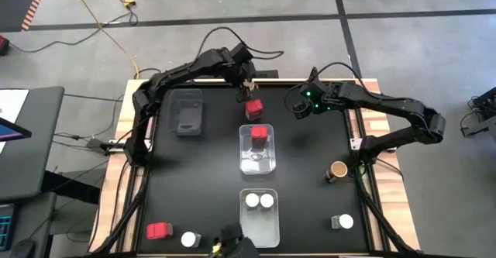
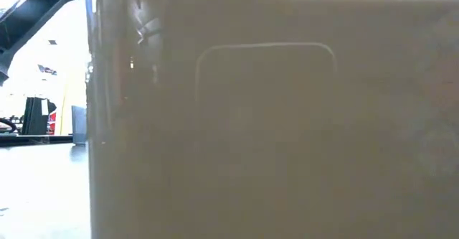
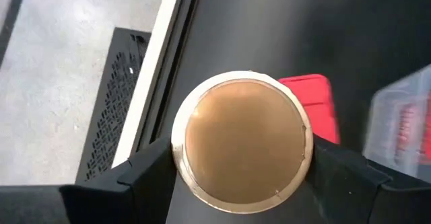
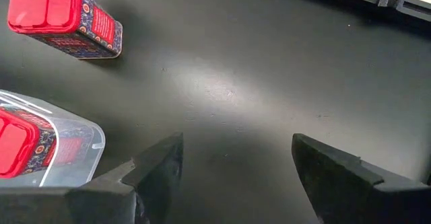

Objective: Sort spices by type
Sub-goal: Put the gold seasoning bottle into the black bin

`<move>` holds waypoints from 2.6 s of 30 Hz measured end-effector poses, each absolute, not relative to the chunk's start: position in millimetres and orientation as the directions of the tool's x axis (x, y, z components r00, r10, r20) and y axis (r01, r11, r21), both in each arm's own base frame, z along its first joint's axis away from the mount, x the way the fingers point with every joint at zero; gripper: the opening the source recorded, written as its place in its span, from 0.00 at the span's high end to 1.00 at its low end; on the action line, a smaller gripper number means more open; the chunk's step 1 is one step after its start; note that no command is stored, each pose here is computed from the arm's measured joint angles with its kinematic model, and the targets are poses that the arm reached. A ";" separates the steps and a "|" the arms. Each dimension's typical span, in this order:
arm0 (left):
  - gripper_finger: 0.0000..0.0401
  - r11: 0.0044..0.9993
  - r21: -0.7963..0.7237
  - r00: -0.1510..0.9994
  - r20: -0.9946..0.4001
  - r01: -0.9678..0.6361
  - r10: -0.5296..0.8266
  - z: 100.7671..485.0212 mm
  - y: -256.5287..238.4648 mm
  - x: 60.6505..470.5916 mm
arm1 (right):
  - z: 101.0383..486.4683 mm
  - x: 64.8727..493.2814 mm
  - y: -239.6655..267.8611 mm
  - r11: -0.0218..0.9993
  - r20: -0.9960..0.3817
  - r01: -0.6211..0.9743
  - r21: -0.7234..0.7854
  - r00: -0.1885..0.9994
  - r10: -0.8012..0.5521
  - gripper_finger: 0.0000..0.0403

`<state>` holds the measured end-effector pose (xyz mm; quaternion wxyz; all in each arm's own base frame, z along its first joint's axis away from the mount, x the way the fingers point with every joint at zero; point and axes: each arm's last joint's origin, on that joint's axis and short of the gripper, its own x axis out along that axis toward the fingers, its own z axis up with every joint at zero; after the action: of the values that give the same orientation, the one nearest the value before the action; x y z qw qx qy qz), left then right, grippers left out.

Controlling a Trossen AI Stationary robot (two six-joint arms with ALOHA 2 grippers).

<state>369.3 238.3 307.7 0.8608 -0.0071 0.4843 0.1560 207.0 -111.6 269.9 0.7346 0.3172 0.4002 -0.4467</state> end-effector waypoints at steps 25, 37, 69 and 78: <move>0.31 0.903 0.171 0.384 -0.862 -0.394 0.331 372.1 196.2 190.5 | 269.9 207.1 -111.5 0.400 -0.871 0.910 0.109 0.281 -0.402 0.25; 0.31 0.904 0.160 0.337 -0.890 -0.396 0.306 306.7 182.4 143.3 | 269.9 207.1 -111.5 0.401 -0.871 0.910 0.109 0.281 -0.403 0.25; 0.31 0.885 0.070 0.397 -0.875 -0.460 0.276 246.8 220.7 103.0 | 272.5 211.5 -113.7 0.406 -0.844 0.903 0.144 0.326 -0.425 0.25; 0.31 0.885 0.049 0.395 -0.882 -0.462 0.255 238.5 228.2 106.5 | 274.6 214.6 -115.3 0.409 -0.824 0.897 0.170 0.357 -0.440 0.25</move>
<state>106.5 228.2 238.5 0.8289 -0.1023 0.5055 0.2164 214.6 -115.3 274.6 0.7593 0.3193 0.3574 -0.4402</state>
